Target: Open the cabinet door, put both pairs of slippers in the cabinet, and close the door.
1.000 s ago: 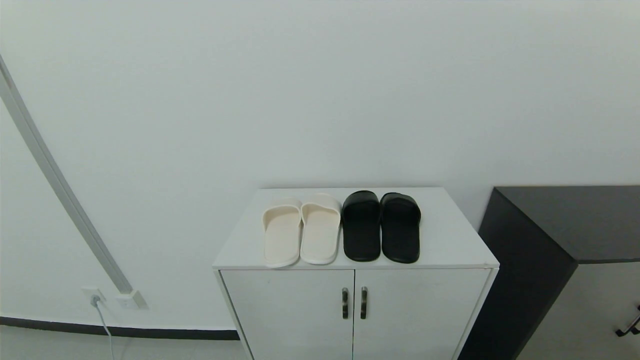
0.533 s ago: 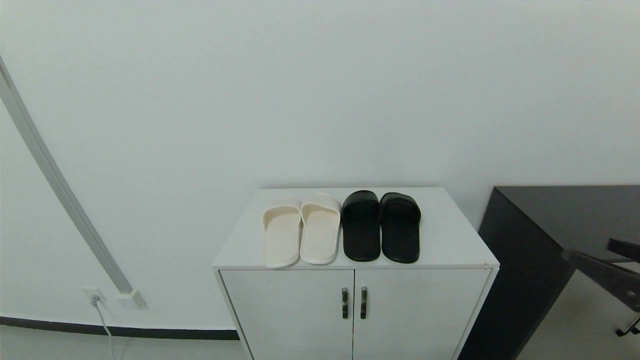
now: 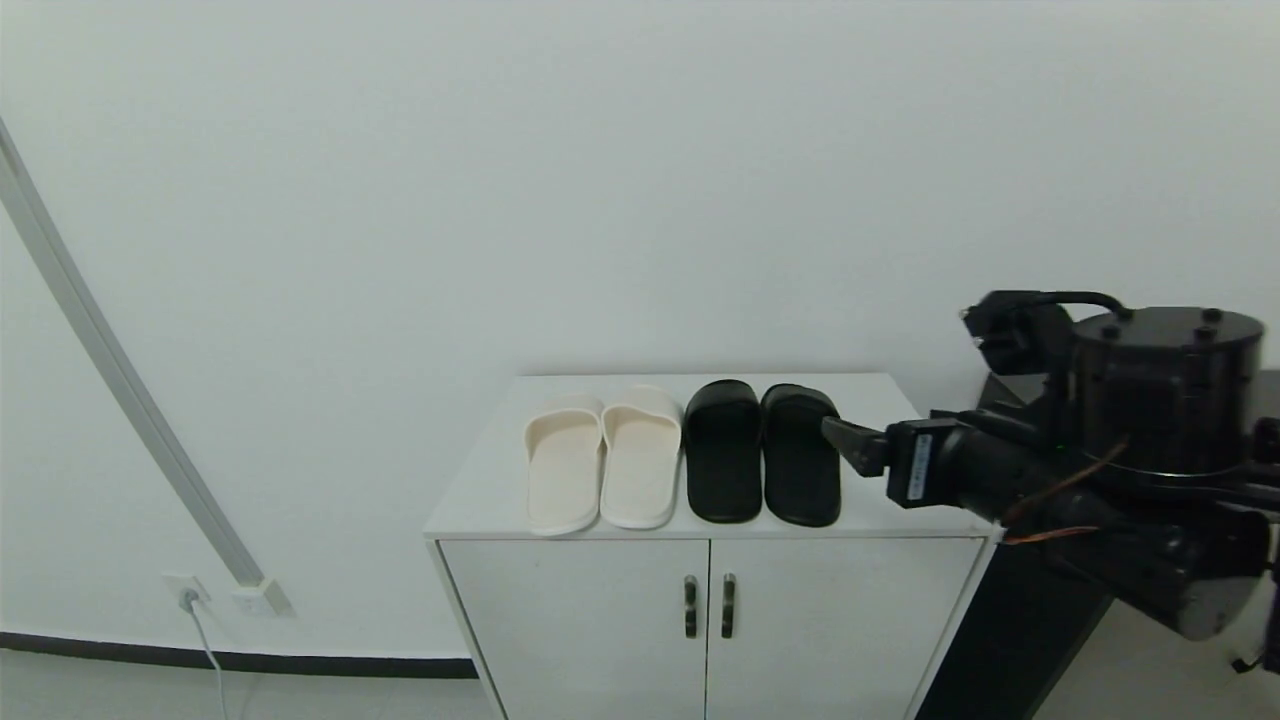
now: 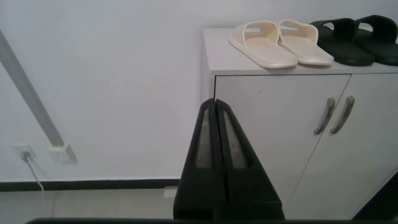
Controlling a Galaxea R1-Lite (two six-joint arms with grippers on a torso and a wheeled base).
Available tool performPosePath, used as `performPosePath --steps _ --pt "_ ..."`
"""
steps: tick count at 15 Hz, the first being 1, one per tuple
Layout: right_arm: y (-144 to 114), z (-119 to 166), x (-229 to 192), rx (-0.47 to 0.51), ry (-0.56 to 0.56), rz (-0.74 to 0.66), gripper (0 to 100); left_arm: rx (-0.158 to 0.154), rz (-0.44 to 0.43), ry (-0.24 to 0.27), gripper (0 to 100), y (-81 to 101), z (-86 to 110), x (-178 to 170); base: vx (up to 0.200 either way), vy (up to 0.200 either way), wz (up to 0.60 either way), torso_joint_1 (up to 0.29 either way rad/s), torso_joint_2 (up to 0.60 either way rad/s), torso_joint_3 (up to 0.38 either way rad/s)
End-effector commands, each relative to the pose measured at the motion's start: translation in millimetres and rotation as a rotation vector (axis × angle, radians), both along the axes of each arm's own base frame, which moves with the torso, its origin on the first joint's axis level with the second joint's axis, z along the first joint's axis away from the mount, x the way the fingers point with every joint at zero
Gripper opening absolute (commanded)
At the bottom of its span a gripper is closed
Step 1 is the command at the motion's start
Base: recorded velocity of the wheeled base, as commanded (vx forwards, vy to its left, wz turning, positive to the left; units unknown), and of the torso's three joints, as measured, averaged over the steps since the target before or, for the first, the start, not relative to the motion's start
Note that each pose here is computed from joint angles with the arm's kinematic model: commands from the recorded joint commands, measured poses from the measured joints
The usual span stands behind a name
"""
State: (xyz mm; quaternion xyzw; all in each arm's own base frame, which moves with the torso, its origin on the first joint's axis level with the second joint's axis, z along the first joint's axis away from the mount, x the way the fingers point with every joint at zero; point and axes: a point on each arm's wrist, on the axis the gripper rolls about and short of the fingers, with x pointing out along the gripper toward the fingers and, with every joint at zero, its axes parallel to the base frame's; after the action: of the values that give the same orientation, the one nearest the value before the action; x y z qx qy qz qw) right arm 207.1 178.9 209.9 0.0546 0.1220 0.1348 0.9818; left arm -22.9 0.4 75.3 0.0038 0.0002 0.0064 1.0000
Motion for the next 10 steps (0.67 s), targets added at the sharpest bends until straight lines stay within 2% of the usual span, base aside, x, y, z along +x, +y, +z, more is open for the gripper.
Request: performPosePath --steps 1,3,5,8,10 --pt "41.6 -23.5 31.6 -0.062 0.034 -0.048 100 0.000 0.001 0.001 0 0.0 0.0 0.1 0.000 0.000 0.00 0.000 0.00 0.000" --pt "58.5 -37.4 50.0 -0.087 0.043 -0.096 100 0.000 0.001 0.001 0 0.0 0.0 0.1 0.000 0.000 0.00 0.000 0.00 0.000" --pt "75.9 -49.3 68.5 -0.052 0.055 -0.143 100 0.000 0.001 0.001 0 0.0 0.0 0.1 0.000 0.000 0.00 0.000 0.00 0.000" --pt "91.5 -71.5 86.9 -0.077 0.069 -0.181 100 0.000 0.001 0.001 0 0.0 0.0 0.1 0.000 0.000 0.00 0.000 0.00 0.000" --pt "97.9 -85.8 114.4 -0.083 0.064 -0.241 100 0.000 0.001 0.001 0 0.0 0.0 0.1 0.000 0.000 0.00 0.000 0.00 0.000"
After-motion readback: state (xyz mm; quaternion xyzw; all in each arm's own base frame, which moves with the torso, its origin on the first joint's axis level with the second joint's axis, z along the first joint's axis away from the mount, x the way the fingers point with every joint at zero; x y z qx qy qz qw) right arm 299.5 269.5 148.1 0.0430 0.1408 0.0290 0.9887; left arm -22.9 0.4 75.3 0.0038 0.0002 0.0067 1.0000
